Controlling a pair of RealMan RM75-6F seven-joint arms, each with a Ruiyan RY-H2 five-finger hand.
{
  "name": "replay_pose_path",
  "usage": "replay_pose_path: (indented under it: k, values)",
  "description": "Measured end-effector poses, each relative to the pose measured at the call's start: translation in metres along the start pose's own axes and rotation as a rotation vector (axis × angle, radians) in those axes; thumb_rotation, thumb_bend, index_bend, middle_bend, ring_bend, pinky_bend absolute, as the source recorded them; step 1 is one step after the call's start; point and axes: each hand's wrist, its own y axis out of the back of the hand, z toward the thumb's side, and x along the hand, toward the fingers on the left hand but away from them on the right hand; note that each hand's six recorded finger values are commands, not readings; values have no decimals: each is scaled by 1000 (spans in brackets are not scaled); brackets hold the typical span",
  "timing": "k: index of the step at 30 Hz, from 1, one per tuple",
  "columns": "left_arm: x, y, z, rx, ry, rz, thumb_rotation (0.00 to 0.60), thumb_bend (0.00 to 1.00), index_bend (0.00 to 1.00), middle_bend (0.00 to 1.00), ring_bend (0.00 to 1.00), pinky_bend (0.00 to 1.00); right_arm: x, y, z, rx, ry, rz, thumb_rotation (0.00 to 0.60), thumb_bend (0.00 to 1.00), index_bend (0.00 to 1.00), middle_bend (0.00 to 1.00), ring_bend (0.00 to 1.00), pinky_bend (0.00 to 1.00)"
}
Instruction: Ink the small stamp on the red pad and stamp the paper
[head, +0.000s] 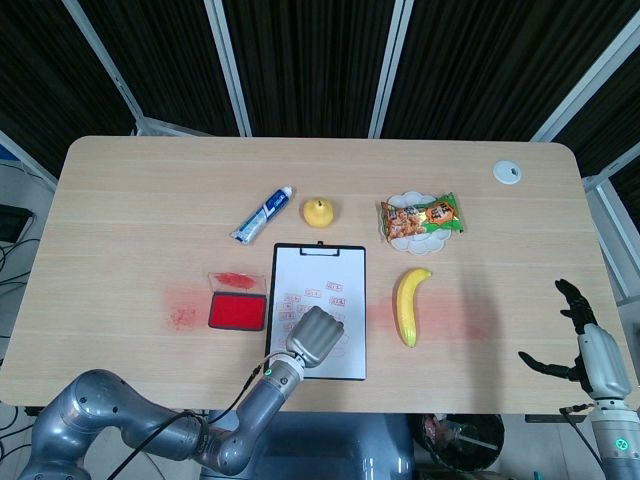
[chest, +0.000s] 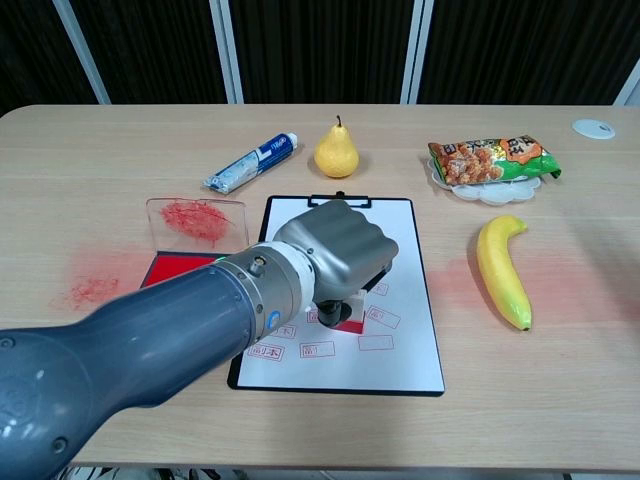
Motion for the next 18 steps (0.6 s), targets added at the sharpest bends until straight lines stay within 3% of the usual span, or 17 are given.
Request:
replay_pose_path:
  k: [18]
  values:
    - [1,-4,1,5,-1,-12,600,595,740,793,842,973,0,0,0,-2,0,1,600,121,0,0,0,219]
